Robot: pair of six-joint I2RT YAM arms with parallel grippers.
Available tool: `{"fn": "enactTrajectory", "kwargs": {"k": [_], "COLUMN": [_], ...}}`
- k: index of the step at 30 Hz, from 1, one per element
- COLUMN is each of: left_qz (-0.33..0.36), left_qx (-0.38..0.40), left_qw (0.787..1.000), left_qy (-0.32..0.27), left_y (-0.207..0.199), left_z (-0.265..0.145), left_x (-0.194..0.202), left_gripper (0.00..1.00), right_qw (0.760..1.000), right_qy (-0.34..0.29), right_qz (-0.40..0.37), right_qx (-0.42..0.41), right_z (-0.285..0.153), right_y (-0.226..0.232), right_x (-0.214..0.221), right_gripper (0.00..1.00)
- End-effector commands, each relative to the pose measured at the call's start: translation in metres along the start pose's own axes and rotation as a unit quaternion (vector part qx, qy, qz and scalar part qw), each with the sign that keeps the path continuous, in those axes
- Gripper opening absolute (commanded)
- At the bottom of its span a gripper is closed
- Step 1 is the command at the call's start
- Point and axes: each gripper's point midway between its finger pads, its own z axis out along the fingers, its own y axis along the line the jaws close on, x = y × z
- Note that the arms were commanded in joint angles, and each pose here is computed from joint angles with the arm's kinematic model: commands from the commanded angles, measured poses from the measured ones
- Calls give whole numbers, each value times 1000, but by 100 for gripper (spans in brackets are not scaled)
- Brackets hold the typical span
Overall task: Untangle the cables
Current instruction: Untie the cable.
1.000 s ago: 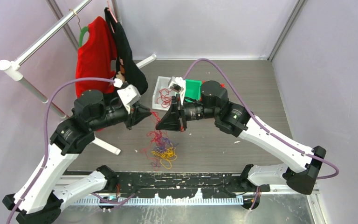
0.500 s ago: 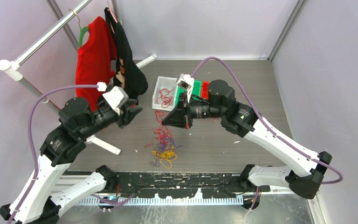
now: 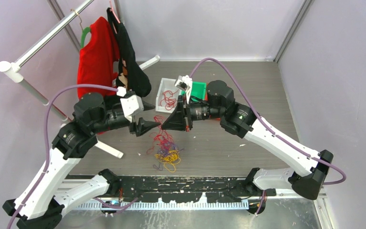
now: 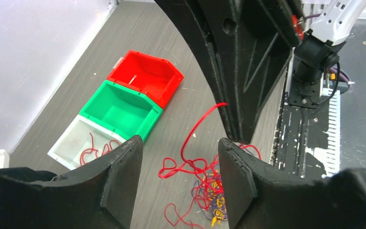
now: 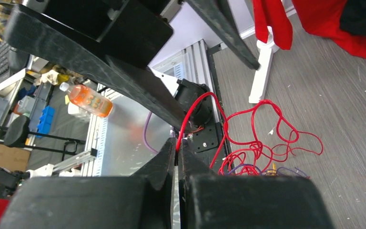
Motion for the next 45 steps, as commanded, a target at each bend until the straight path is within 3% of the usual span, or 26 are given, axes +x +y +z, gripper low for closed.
{"fn": "enactTrajectory", "kwargs": {"k": [1, 6, 11, 14, 17, 22, 30, 35, 45], "left_qz": [74, 129, 120, 108, 104, 106, 100, 97, 103], "left_qx": [-6, -23, -17, -6, -7, 6, 14, 16, 24], "left_qw": [997, 990, 989, 989, 989, 987, 987, 987, 985], "left_qy": [-38, -50, -81, -98, -108, -121, -128, -126, -139], "left_y": [13, 24, 24, 19, 17, 7, 2, 4, 5], "left_z": [12, 18, 23, 22, 15, 2, -4, -2, -1], "left_x": [-14, -15, -32, -43, -55, -71, -82, -83, -103], "left_gripper": [59, 48, 16, 1, 0, 0, 0, 0, 0], "right_qw": [998, 998, 998, 998, 996, 985, 969, 975, 981], "right_qy": [-27, -21, -23, -41, -76, -171, -235, -214, -172], "right_qz": [-24, -19, -12, -5, -9, -15, -5, -30, -64], "right_qx": [-44, -50, -50, -50, -42, 15, 79, 48, 70], "right_z": [-1, 2, 8, 9, -2, -44, -65, -41, 9], "right_y": [22, 22, 18, 17, 20, 5, -28, -17, -24], "right_x": [-23, -20, -20, -23, -31, -56, -76, -80, -64], "right_gripper": [1, 1, 3, 29, 50, 71, 78, 85, 83]}}
